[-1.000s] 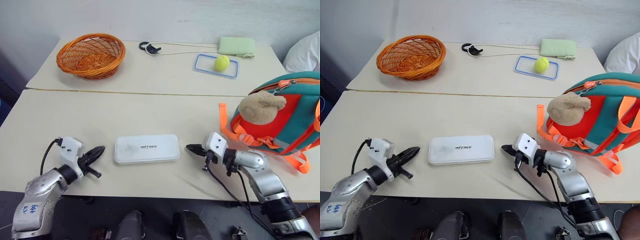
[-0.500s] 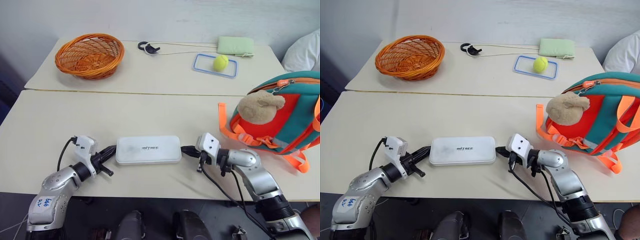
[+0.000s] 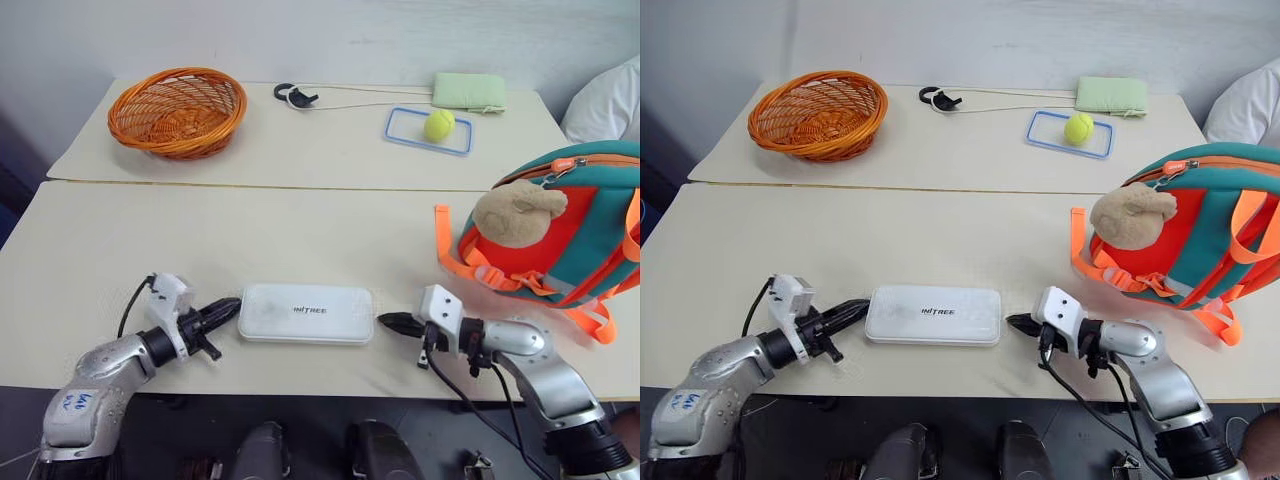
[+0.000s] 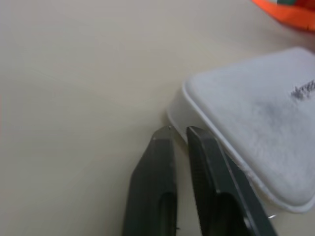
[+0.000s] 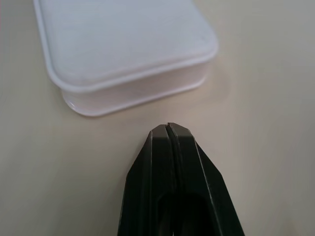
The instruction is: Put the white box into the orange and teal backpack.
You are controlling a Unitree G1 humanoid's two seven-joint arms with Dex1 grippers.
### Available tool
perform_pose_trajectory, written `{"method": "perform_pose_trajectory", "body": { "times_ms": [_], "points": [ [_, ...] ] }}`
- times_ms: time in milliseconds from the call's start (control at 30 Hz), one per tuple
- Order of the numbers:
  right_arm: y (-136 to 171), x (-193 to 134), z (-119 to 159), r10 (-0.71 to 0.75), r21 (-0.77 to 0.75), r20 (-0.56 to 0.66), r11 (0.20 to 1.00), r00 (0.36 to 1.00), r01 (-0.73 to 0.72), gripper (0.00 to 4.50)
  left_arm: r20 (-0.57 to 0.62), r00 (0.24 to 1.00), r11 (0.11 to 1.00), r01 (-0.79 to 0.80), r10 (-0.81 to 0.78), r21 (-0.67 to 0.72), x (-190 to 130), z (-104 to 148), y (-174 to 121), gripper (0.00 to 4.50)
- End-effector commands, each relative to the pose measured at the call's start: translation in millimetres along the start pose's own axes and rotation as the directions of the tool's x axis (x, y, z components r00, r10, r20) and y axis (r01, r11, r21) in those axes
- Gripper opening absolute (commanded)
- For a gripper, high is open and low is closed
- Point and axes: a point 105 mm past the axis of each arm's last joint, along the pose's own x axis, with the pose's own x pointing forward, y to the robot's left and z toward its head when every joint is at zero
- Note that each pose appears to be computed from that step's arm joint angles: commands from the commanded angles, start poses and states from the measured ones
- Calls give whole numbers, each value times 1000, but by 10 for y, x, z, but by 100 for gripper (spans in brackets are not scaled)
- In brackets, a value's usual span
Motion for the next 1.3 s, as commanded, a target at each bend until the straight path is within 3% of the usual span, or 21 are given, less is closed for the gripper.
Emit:
{"method": "perform_pose_trajectory", "body": {
  "times_ms": [33,200,300,333,567,733,1100,1300],
  "points": [
    [-68,-105,80,-14,-32,19,999,1000,14,0,-86,995,989,36,-48,-141,-177,109,101,180],
    [-71,-102,93,16,-53,16,998,1000,-15,0,-208,970,921,38,-128,-388,-203,342,263,340],
    [-66,-79,119,37,-66,29,997,999,-35,0,-333,906,850,53,-263,-525,-177,314,149,436],
    [-65,-73,123,42,-68,31,997,999,-40,0,-357,885,833,60,-300,-550,-184,301,103,447],
    [17,102,211,101,-39,59,994,993,-99,0,-422,809,763,50,-410,-645,-3,121,-35,447],
    [11,211,237,120,-53,58,992,991,-117,0,-389,797,722,83,-461,-687,289,84,-152,447],
    [37,342,189,153,-68,56,986,987,-150,0,-340,719,665,225,-607,-712,520,121,-502,447],
    [9,259,151,133,-59,59,990,989,-130,0,-296,669,615,304,-681,-728,480,185,-646,261]
  ]
}}
